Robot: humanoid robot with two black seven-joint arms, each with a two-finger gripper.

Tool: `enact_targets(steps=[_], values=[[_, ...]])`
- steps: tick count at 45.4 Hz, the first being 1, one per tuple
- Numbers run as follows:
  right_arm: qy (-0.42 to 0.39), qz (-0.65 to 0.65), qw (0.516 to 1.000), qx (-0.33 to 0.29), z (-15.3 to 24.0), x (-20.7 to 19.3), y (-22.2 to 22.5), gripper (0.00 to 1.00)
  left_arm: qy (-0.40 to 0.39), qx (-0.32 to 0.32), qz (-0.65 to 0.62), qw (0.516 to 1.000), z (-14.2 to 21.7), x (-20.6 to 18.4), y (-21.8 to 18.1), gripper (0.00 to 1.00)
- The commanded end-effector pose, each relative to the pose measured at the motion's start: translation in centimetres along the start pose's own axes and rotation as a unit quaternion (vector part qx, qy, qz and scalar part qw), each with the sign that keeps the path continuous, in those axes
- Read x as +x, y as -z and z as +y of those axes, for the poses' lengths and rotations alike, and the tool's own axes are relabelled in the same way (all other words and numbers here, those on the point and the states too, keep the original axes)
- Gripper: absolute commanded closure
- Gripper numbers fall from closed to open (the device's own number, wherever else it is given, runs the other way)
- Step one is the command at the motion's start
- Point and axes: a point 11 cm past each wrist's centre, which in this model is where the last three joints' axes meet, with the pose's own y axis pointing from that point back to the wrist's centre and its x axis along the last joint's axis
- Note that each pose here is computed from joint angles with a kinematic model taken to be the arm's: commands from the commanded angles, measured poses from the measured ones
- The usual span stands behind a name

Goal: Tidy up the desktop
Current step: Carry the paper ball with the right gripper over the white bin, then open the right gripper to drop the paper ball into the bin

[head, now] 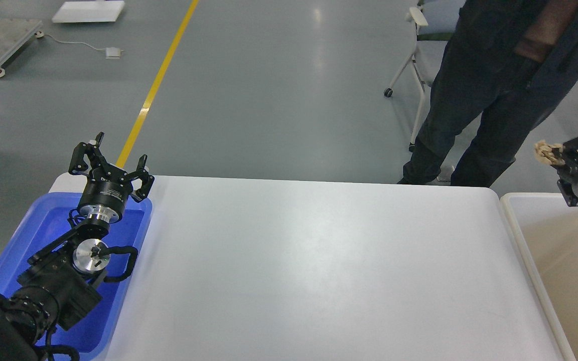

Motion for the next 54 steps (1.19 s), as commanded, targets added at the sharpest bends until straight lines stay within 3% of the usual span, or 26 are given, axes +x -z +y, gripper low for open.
enact_targets(steps=[1,13,32,54], values=[[-0.108,-0.080,0.990,-0.046,-0.5,5.5,-3.5,1.00,0.000,0.000,0.000,1.000,0.0,0.0,0.0,0.00],[-0.190,-0.119,0.970,-0.090,0.3,8.9,-7.8,1.00,0.000,0.000,0.000,1.000,0.0,0.0,0.0,0.00],[-0.211,-0.173,0.951,-0.145,0.3,6.3,-12.7,1.00,-0.001,-0.001,-0.001,1.000,0.0,0.0,0.0,0.00],[-0.211,-0.187,0.945,-0.165,0.8,5.4,-15.3,1.00,-0.001,-0.001,-0.001,1.000,0.0,0.0,0.0,0.00]])
